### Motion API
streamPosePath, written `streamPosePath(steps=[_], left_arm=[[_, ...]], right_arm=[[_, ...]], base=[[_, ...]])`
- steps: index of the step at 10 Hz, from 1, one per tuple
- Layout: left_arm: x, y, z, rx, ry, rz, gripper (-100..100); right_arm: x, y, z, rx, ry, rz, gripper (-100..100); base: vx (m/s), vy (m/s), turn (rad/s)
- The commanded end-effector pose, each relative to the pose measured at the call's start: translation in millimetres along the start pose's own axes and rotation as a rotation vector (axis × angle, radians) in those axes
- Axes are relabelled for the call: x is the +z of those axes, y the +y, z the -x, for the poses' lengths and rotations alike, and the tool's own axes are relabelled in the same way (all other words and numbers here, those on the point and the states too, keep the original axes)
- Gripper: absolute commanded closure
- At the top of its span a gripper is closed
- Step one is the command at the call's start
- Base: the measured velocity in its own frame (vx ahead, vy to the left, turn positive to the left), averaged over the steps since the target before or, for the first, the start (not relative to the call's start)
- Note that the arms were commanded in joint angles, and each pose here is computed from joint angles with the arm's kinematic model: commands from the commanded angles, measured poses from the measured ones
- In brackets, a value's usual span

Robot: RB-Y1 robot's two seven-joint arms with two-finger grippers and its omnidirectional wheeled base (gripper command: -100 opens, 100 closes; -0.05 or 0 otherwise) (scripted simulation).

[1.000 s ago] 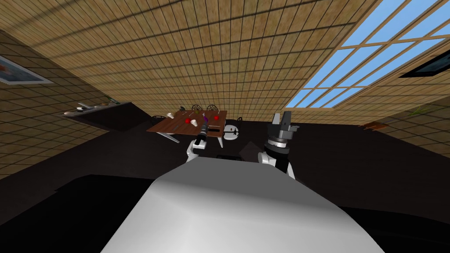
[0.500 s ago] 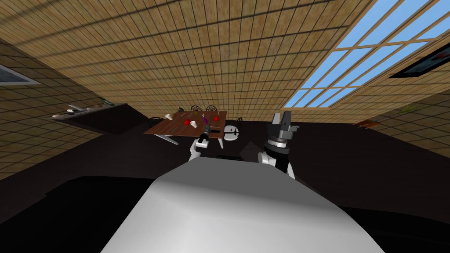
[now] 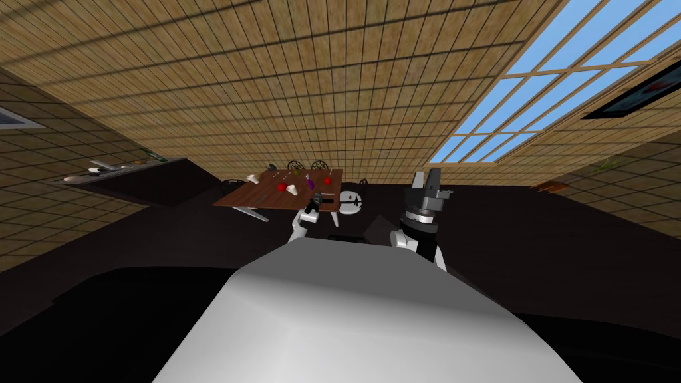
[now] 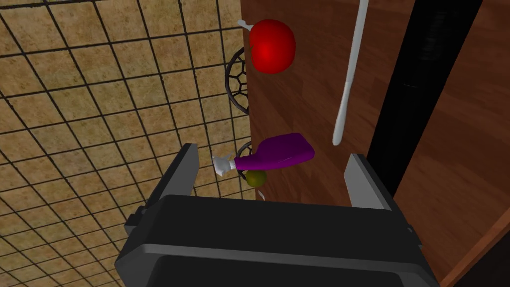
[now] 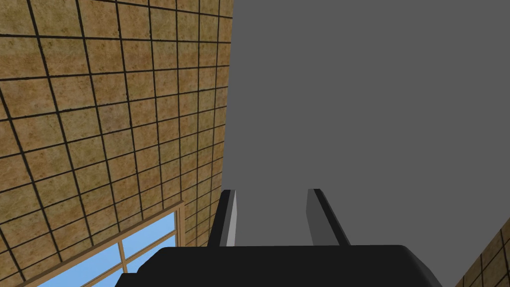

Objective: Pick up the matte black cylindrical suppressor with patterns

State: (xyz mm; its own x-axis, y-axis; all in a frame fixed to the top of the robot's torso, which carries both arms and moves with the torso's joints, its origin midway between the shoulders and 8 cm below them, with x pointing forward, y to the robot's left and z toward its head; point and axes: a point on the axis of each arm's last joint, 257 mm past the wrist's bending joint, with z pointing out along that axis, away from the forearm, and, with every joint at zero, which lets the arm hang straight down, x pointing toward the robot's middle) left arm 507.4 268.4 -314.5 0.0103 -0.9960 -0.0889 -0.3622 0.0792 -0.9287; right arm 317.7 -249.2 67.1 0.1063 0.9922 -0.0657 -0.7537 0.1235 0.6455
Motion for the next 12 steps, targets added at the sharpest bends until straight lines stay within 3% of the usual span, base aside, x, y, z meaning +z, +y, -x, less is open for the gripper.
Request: streamPosePath(steps=[1, 6, 7, 8, 12], left_arm=[[4.2, 9.8, -2.7, -0.001, 0.004, 0.038, -100], [15.1, 62.4, -28.7, 0.003, 0.042, 0.222, -100], [15.6, 75.3, -33.5, 0.006, 0.049, 0.265, -100], [15.6, 75.3, -33.5, 0.006, 0.049, 0.265, -100], [11.1, 123.4, -42.2, 0.026, 0.06, 0.417, -100]], right_arm=[[0.0, 0.0, 0.0, 0.0, 0.0, 0.0, 0], [0.0, 0.0, 0.0, 0.0, 0.0, 0.0, 0], [0.0, 0.0, 0.0, 0.0, 0.0, 0.0, 0], [0.0, 0.0, 0.0, 0.0, 0.0, 0.0, 0], [0.0, 0.0, 0.0, 0.0, 0.0, 0.0, 0]], base=[[0.063, 0.044, -0.018], [0.065, 0.055, -0.025], [0.088, 0.054, -0.034], [0.065, 0.031, -0.007], [0.072, 0.043, -0.021]])
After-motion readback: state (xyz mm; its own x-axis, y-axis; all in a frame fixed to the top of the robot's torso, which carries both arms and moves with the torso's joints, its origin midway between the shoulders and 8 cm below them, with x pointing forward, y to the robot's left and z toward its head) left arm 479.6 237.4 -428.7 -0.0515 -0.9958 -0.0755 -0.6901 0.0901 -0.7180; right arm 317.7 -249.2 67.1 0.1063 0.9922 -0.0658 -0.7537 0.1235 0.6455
